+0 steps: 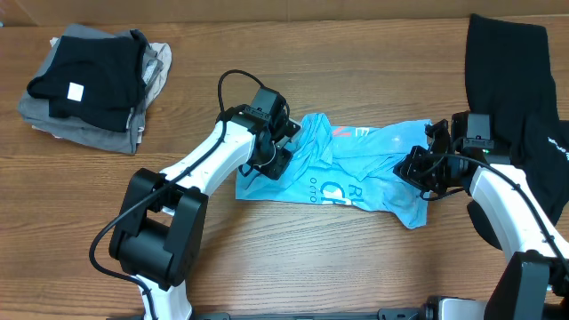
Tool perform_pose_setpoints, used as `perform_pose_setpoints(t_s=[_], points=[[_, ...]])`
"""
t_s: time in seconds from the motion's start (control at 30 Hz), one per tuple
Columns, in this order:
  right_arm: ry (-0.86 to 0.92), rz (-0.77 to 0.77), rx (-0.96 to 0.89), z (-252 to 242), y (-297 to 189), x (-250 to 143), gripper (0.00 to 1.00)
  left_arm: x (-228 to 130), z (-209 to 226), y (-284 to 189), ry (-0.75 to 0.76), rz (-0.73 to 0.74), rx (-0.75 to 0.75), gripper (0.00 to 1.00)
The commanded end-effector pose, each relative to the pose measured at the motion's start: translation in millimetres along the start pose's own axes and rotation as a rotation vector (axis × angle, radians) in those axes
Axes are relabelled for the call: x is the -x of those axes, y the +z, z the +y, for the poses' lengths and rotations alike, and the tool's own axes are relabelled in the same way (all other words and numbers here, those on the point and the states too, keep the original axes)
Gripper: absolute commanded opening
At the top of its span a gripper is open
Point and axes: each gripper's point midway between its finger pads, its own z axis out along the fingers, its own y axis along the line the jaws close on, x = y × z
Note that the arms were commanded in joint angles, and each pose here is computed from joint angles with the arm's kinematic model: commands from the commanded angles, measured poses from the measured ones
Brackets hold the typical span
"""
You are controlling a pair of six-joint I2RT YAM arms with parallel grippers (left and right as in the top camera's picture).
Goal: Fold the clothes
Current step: 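Fold the left end of the strip rightward with the left gripper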
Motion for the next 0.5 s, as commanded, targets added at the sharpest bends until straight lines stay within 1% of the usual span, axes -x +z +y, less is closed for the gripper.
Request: perform_pose_setpoints(t_s=[0.0, 0.27, 0.37, 0.47], points=[[-0.008, -0.002, 0.000, 0.7, 0.2, -1.1, 0.12, 1.0, -4.6, 3.2, -0.019, -0.001, -0.027, 0.04], [-0.007, -0.001, 0.000, 0.7, 0.2, -1.1, 0.12, 29.3, -48.7, -26.5, 0.000, -0.066, -0.251, 0.04], [-0.007, -0.002, 0.000, 0.8, 0.1, -1.0, 0.12, 33.4, -65.3, -32.2, 0.025, -0.066, -0.282, 0.04], [-0.008, -0.004, 0.002, 1.1, -0.1, -0.2, 0.12, 29.2, -84.9, -28.9, 0.059, -0.043, -0.294, 0.04]])
